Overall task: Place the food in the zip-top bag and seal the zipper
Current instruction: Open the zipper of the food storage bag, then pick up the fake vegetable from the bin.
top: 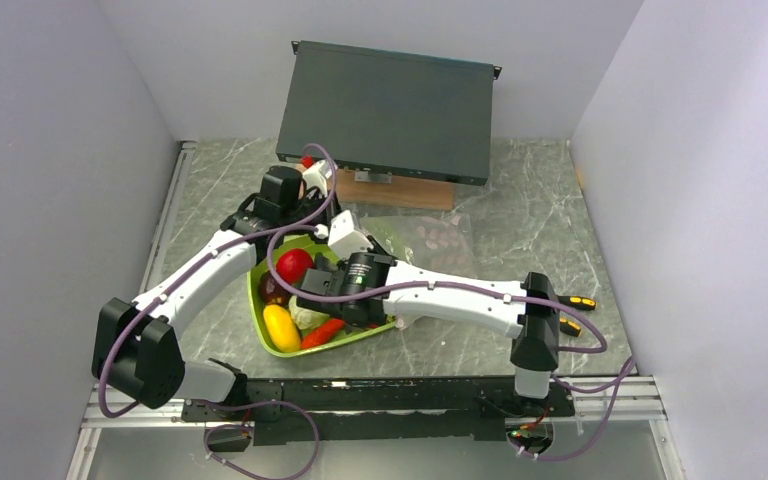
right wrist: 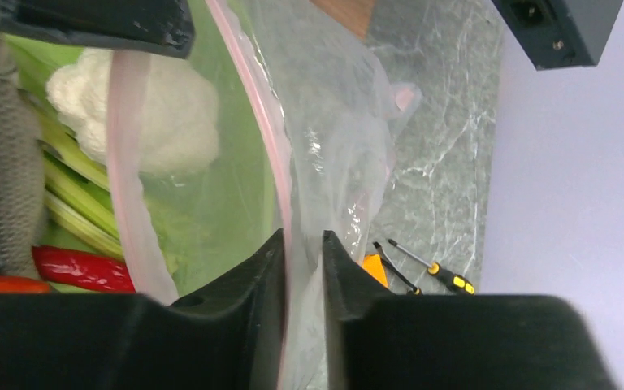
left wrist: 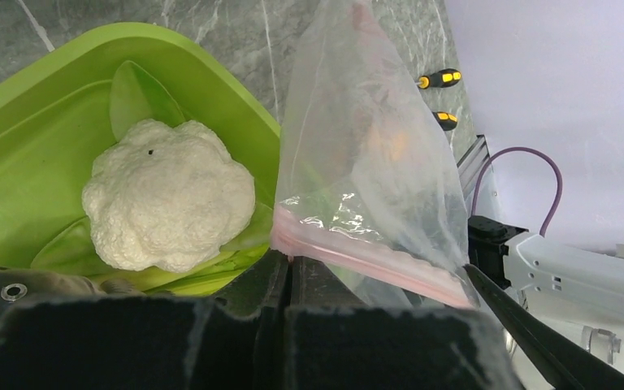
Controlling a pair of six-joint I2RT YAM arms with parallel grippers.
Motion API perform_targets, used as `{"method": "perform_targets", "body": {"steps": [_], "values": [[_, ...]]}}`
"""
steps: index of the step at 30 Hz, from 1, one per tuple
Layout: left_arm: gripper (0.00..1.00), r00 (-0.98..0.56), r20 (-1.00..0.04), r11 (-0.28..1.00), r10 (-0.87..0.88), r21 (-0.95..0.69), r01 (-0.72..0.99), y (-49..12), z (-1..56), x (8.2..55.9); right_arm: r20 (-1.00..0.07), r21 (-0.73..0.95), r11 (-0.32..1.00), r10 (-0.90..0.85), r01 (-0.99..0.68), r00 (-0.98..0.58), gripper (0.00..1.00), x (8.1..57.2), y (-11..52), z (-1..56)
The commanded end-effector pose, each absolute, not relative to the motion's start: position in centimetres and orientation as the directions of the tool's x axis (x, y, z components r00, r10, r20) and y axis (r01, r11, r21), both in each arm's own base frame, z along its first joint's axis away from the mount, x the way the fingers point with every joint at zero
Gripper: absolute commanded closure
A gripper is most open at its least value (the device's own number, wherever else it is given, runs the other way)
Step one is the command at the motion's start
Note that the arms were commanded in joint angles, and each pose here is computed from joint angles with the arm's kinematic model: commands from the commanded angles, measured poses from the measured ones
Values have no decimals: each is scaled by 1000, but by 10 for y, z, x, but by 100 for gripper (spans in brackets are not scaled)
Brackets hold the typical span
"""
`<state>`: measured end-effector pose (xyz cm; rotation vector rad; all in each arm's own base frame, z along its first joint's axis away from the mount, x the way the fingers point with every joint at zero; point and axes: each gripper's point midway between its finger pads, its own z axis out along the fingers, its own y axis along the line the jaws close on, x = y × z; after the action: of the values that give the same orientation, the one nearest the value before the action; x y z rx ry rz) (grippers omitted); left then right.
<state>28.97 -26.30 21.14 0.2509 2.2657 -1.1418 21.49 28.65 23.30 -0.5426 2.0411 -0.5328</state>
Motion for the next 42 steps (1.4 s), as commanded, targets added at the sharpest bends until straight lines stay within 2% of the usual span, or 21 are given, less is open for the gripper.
{"method": "perform_targets", "body": {"steps": [1,5,7,11,16,21,26,30,33,36,39,42], "values": [[98,-762,-641,604,-92,-644,469,-265,234,296,-772,-487,869,-474,-85,-423,87,223,270,256],[95,-754,-652,604,-84,-635,482,-264,233,295,-821,-433,900,-417,-51,-390,100,228,262,257],[90,-735,-676,595,-57,-614,519,-265,234,294,-843,-388,920,-380,-59,-380,100,231,259,256],[63,-665,-747,634,-10,-519,573,-258,234,293,-880,-235,962,-271,-138,-390,100,236,255,255],[25,-580,-810,629,-87,-496,598,-239,261,267,-919,-35,973,-121,-228,-375,100,237,237,271],[9,-552,-815,579,-178,-540,611,-227,283,229,-921,51,959,-63,-278,-384,100,237,221,268],[3,-542,-803,564,-247,-574,594,-216,279,205,-916,34,959,-83,-281,-392,100,239,219,260],[0,-523,-818,609,-239,-546,576,-219,262,210,-921,22,969,-76,-247,-381,100,244,212,256],[0,-488,-862,725,-136,-422,544,-231,238,223,-925,65,964,-40,-259,-378,100,244,212,259],[0,-371,-929,812,-3,-219,541,-246,219,234,-929,99,958,-8,-270,-370,100,243,212,262],[0,-258,-962,829,89,-72,555,-270,212,241,-932,119,957,15,-267,-361,100,244,207,266],[2,-238,-955,843,178,24,537,-284,195,254,-932,131,954,26,-270,-362,100,242,204,268]]}}
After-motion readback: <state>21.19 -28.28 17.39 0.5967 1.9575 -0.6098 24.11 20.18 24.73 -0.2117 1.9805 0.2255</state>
